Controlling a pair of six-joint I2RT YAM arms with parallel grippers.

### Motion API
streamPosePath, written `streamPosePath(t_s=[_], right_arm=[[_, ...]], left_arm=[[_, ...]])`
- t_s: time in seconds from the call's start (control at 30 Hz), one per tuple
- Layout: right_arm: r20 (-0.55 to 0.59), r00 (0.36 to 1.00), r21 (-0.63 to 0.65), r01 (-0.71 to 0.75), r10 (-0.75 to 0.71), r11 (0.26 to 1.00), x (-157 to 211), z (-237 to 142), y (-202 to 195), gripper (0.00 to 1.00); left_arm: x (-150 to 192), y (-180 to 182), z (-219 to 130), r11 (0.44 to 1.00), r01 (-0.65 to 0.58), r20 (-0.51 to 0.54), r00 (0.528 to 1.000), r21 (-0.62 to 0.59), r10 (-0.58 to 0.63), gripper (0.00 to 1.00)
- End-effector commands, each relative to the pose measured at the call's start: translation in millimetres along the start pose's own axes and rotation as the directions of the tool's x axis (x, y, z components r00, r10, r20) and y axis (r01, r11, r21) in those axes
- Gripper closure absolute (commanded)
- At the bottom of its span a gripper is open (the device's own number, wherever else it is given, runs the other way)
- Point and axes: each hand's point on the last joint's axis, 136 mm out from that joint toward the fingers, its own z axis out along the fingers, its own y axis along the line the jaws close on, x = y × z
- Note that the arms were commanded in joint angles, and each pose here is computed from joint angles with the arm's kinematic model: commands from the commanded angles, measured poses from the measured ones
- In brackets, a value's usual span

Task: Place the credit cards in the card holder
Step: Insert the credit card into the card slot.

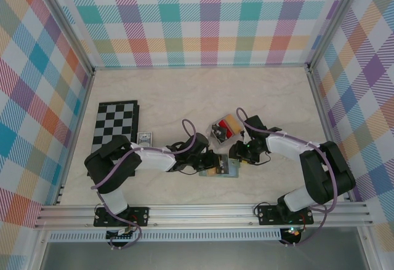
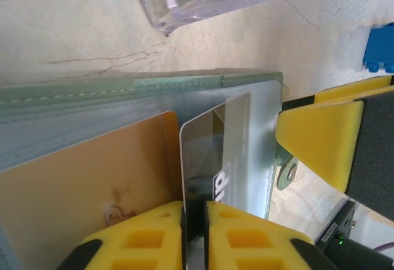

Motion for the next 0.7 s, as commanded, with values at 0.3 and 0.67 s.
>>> streamPosePath(t_s=[0.3,0.67], right_arm=[[-0.082,0.997,-0.044,-0.013,0.009,0.999,19,10,2,0.7],[-0.071,0.997,-0.048,-0.027,0.023,0.998,15,9,5,0.68]], left_arm=[[15,-2,14,0.997,-0.063,-0.1,0.993,-0.046,0.058,0.93],[19,-8,27,0.995,-0.089,-0.157,0.984,-0.034,0.083,0.89]])
